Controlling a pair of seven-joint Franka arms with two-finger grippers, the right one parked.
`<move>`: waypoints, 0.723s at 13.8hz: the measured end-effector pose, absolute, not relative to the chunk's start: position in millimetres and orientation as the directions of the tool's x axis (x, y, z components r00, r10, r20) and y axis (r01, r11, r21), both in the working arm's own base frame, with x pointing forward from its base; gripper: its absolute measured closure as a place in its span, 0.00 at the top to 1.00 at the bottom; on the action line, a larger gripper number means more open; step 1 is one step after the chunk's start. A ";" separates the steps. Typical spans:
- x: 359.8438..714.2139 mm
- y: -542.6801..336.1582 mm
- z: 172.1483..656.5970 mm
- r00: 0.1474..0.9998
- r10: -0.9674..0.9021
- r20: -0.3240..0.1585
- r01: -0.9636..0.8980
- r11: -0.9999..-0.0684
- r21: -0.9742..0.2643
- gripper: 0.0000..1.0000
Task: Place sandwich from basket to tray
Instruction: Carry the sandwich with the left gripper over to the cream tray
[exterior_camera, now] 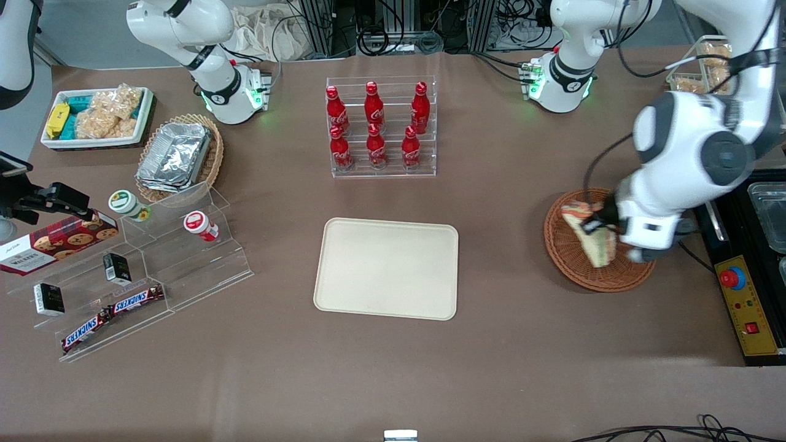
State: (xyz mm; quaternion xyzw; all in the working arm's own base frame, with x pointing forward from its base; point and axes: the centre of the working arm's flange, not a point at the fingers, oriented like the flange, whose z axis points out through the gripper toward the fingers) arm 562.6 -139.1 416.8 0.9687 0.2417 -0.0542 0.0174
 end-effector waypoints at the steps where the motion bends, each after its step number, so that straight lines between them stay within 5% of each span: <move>1: 559.7 -172.6 414.0 0.903 0.416 -0.106 0.421 -0.907 0.031 0.20; 10: 515.3 -369.4 318.4 0.993 0.096 0.073 0.089 -0.991 0.098 0.20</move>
